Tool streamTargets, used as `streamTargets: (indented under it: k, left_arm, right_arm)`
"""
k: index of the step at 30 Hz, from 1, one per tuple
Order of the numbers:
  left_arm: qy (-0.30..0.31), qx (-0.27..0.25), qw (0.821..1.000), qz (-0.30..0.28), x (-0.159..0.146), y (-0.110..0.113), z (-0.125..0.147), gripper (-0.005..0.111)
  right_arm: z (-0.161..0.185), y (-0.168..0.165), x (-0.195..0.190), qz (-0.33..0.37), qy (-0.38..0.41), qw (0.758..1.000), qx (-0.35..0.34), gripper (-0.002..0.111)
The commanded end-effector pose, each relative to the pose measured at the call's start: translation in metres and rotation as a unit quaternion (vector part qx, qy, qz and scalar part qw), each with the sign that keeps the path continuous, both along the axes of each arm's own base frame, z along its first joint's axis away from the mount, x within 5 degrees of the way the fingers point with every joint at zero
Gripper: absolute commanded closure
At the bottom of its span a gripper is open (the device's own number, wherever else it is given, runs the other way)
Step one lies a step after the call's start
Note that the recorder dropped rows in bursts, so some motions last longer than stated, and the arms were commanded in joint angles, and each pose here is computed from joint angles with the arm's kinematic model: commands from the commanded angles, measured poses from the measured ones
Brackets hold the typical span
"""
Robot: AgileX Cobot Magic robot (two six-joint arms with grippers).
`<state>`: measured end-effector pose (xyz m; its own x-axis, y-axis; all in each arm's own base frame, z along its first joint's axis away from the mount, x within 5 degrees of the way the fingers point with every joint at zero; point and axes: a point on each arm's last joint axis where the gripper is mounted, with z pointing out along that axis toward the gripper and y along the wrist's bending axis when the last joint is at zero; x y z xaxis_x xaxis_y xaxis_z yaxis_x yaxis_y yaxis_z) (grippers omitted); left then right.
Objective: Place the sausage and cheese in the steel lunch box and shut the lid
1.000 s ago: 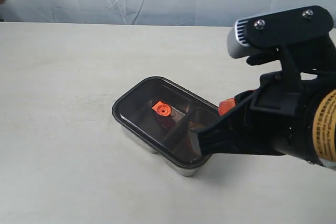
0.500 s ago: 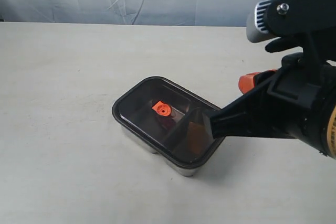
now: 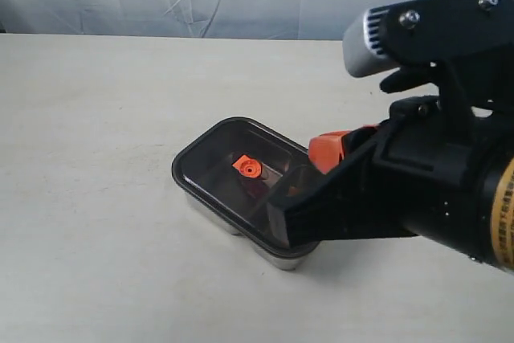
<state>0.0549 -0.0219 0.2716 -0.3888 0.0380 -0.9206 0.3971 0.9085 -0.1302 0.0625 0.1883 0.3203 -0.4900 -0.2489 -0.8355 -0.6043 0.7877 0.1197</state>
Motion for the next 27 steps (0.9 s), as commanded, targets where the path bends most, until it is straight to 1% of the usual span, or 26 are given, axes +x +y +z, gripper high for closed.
streamTargets:
  k: [1,2,3,4,5,6,8,10,11,12,15,16,17,18,19,20,21,22,23,24,25,27]
  left_arm:
    - [-0.002,-0.007,1.0,-0.003,0.0,-0.001,0.0,0.107]
    - [-0.002,-0.007,1.0,-0.003,0.0,-0.001,0.0,0.107]
    - [-0.002,-0.007,1.0,-0.003,0.0,-0.001,0.0,0.107]
    - [-0.002,-0.007,1.0,-0.003,0.0,-0.001,0.0,0.107]
    - [-0.013,-0.01,1.0,-0.006,0.0,-0.001,0.002,0.107]
    - [-0.029,-0.01,0.999,-0.009,0.001,-0.002,0.004,0.107]
    - [-0.074,-0.01,0.997,-0.018,0.003,-0.004,0.009,0.107]
    - [-0.115,-0.002,0.993,-0.028,0.005,-0.005,0.011,0.107]
    - [-0.124,0.008,0.992,-0.029,0.006,-0.006,0.009,0.107]
    - [-0.123,0.014,0.992,-0.027,0.006,-0.006,0.005,0.107]
    - [-0.106,0.052,0.993,-0.012,0.009,-0.004,-0.013,0.107]
    - [-0.1,0.081,0.992,-0.004,0.01,-0.002,-0.02,0.107]
    - [-0.087,0.11,0.99,0.011,0.011,0.001,-0.03,0.107]
    - [-0.083,0.119,0.989,0.023,0.012,0.003,-0.033,0.107]
    - [-0.075,0.122,0.988,0.05,0.013,0.006,-0.036,0.107]
    - [-0.07,0.12,0.988,0.066,0.013,0.008,-0.037,0.107]
    - [-0.063,0.098,0.987,0.108,0.014,0.012,-0.036,0.107]
    - [-0.062,0.081,0.987,0.128,0.014,0.014,-0.035,0.107]
    - [-0.07,0.054,0.983,0.16,0.016,0.016,-0.032,0.107]
    - [-0.076,0.049,0.98,0.175,0.016,0.018,-0.031,0.107]
    - [-0.091,0.05,0.975,0.194,0.017,0.021,-0.031,0.107]
    - [-0.111,0.056,0.971,0.204,0.02,0.022,-0.044,0.107]
  right_arm:
    - [0.033,-0.028,0.015,0.003,-0.058,0.995,0.085,0.108]
    - [0.036,-0.034,0.02,-0.001,-0.063,0.992,0.108,0.108]
    - [0.039,-0.047,0.031,-0.02,-0.073,0.988,0.138,0.108]
    - [0.037,-0.057,0.035,-0.032,-0.075,0.984,0.159,0.108]
    - [0.032,-0.068,0.038,-0.031,-0.074,0.977,0.199,0.108]
    - [0.025,-0.076,0.041,-0.047,-0.072,0.974,0.212,0.108]
    - [0.012,-0.088,0.038,-0.03,-0.087,0.963,0.252,0.108]
    - [-0.007,-0.101,0.03,-0.02,-0.106,0.955,0.277,0.108]
    - [-0.015,-0.107,0.026,-0.021,-0.112,0.952,0.284,0.108]
    - [-0.023,-0.112,0.022,-0.024,-0.119,0.949,0.292,0.108]
    - [-0.048,-0.132,0.01,-0.073,-0.132,0.936,0.317,0.108]
    - [-0.055,-0.138,0.007,-0.093,-0.136,0.931,0.326,0.108]
    - [-0.067,-0.147,0.002,-0.131,-0.148,0.92,0.338,0.108]
    - [-0.072,-0.15,0.0,-0.149,-0.152,0.914,0.346,0.108]
    - [-0.081,-0.156,-0.002,-0.18,-0.159,0.903,0.355,0.108]
    - [-0.085,-0.158,-0.003,-0.196,-0.164,0.898,0.358,0.108]
    - [-0.094,-0.162,-0.004,-0.22,-0.171,0.888,0.365,0.108]
    - [-0.099,-0.163,-0.004,-0.229,-0.177,0.884,0.368,0.108]
    - [-0.096,-0.164,-0.007,-0.234,-0.203,0.874,0.373,0.108]
    - [-0.096,-0.165,-0.007,-0.241,-0.21,0.876,0.36,0.108]
    - [-0.096,-0.164,-0.007,-0.234,-0.219,0.881,0.347,0.108]
    - [-0.098,-0.163,-0.007,-0.229,-0.23,0.893,0.313,0.108]
